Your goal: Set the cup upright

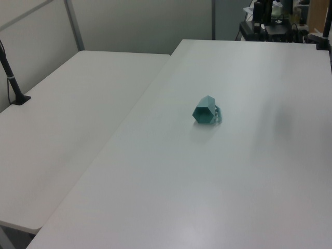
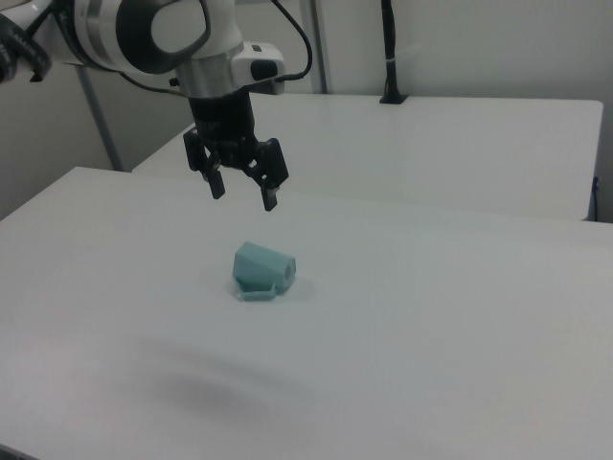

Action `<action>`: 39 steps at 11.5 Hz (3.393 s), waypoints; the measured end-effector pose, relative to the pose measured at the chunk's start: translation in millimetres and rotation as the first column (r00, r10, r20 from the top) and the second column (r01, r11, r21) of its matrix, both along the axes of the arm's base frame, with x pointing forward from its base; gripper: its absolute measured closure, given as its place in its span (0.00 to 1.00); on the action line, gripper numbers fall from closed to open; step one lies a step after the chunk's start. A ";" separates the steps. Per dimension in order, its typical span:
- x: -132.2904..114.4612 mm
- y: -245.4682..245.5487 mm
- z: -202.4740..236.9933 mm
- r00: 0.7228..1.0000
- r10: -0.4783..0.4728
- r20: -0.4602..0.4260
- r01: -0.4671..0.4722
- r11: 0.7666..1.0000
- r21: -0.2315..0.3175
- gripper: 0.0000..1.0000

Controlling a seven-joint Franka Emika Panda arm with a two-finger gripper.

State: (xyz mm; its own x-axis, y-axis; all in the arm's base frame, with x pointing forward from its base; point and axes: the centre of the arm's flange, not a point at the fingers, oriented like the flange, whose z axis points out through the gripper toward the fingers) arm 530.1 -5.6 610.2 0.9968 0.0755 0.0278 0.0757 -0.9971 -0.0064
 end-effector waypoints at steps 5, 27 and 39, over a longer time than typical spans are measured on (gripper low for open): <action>6.4 53.7 -1.2 0.998 0.056 0.002 -0.056 0.998 -0.032 0.00; 47.2 356.4 -264.4 0.951 0.248 0.183 -0.011 0.621 -0.784 0.00; 77.9 302.1 -332.8 0.937 0.296 0.183 0.022 0.474 -0.880 0.10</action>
